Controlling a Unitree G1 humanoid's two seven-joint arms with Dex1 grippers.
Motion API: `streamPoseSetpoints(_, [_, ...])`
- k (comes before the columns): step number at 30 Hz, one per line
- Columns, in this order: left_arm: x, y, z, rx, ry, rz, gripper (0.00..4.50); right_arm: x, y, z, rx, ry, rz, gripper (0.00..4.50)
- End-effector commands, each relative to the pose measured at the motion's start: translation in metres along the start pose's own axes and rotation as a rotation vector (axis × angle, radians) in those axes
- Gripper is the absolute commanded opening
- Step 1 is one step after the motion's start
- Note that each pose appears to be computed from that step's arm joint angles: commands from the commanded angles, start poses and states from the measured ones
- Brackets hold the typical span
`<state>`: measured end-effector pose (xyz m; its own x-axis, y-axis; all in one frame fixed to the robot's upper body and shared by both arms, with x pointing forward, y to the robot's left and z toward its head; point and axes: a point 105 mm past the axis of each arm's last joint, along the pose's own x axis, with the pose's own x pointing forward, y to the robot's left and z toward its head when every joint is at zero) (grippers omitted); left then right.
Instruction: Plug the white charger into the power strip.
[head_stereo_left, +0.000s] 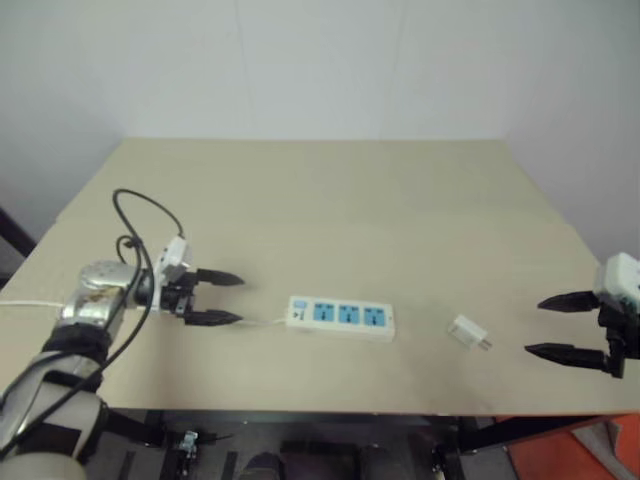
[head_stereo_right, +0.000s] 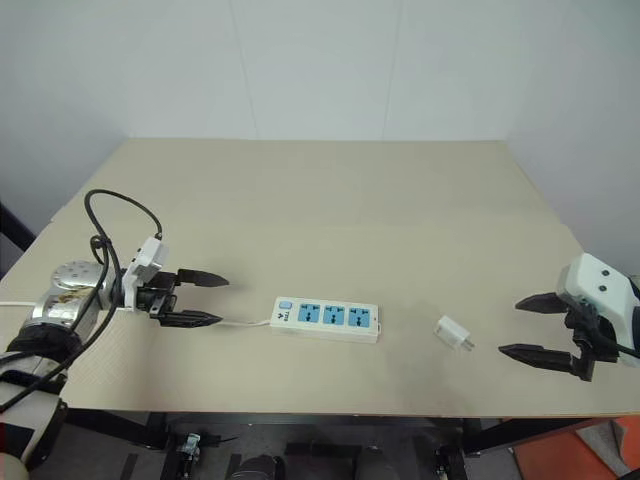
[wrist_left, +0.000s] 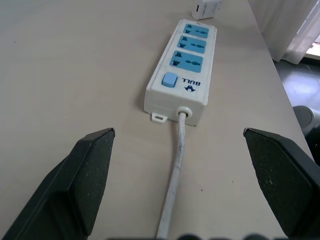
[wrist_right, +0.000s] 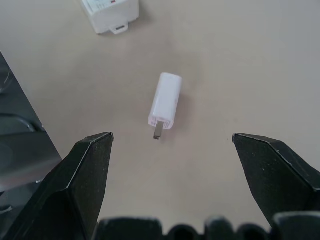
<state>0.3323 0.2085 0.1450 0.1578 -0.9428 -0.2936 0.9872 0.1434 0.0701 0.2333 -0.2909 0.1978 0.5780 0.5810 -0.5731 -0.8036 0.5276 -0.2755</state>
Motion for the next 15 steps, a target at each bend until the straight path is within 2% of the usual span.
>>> streamPoseSetpoints(1, [-0.0025, 0.0043, 0.0084, 0.044, -0.005, 0.011, 4.49, -0.0095, 0.0033, 0.0185, -0.083, -0.056, -0.014, 4.5])
streamPoseSetpoints(15, [0.0057, 0.0052, 0.0054, 0.054, -0.007, -0.004, 4.49, -0.0082, -0.0023, 0.01, -0.064, -0.006, -0.052, 4.5])
